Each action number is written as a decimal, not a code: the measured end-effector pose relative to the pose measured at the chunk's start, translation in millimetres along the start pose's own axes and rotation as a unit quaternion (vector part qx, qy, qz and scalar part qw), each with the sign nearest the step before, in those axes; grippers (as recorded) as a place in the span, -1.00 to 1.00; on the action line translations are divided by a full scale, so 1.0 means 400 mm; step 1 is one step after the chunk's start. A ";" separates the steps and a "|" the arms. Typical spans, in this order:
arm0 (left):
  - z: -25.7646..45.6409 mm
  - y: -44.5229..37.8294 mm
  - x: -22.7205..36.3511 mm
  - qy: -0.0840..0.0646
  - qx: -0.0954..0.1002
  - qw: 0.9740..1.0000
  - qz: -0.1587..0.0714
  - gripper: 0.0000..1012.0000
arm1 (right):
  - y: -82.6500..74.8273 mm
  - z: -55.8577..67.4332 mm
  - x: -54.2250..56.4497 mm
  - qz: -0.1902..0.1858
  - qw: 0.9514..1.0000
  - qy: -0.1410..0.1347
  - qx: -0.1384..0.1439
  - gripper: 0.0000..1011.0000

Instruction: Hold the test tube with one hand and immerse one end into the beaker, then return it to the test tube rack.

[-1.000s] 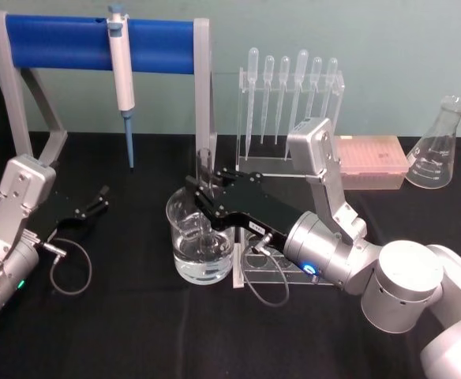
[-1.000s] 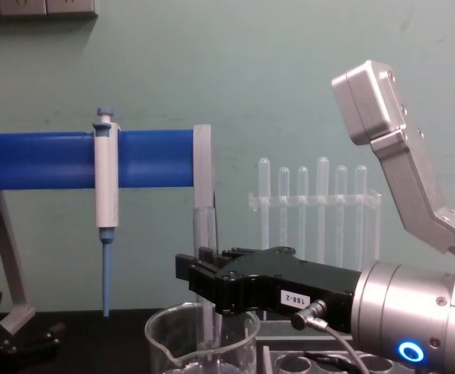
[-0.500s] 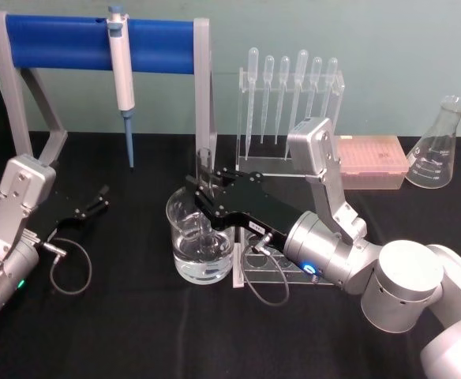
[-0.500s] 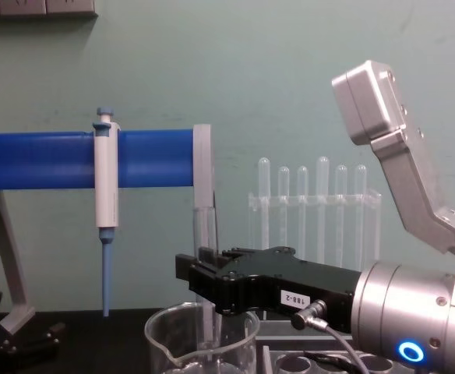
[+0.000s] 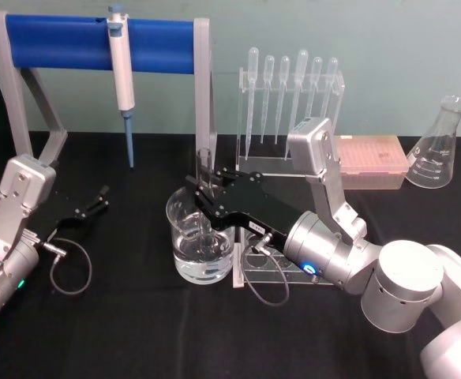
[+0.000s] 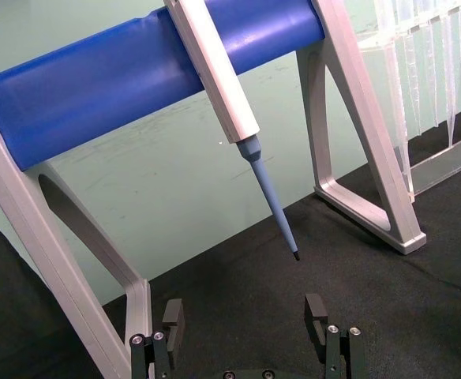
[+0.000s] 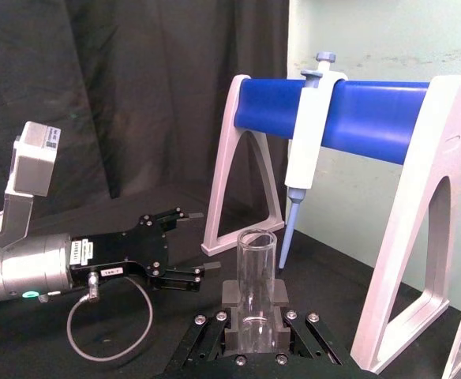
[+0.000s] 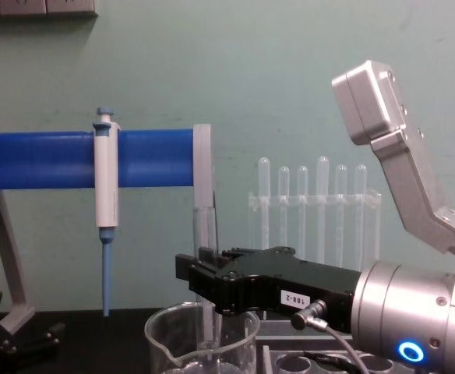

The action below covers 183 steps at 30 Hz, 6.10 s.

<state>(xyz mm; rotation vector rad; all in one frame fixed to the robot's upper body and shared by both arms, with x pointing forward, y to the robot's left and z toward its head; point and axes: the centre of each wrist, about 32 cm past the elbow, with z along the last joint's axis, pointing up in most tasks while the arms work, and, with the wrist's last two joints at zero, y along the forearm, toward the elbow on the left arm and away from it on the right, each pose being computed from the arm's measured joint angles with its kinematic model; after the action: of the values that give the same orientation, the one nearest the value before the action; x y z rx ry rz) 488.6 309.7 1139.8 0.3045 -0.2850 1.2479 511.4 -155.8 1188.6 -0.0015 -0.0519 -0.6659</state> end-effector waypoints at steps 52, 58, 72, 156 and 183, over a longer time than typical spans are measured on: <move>0.000 0.000 0.000 0.000 0.000 1.000 0.000 0.98 | 0.000 0.000 0.000 0.000 1.000 0.000 0.000 -0.52; 0.000 0.000 0.000 0.000 0.000 1.000 0.000 0.98 | 0.000 0.000 0.000 0.000 1.000 0.000 0.000 -0.52; 0.000 0.000 0.000 0.000 0.000 1.000 0.000 0.98 | 0.000 0.000 0.000 0.000 1.000 0.000 0.000 -0.52; 0.000 0.000 0.000 0.000 0.000 1.000 0.000 0.98 | 0.000 0.144 -0.006 0.018 0.999 -0.030 0.026 -0.52; 0.000 0.000 0.000 0.000 0.000 1.000 0.000 0.98 | -0.192 0.286 0.031 -0.070 0.996 -0.048 0.026 -0.52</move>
<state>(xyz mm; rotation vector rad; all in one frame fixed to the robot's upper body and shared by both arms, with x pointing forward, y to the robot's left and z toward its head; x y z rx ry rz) 488.6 309.7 1139.8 0.3044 -0.2850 1.2479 468.3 -221.8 1302.2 0.0203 -0.1633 -0.8034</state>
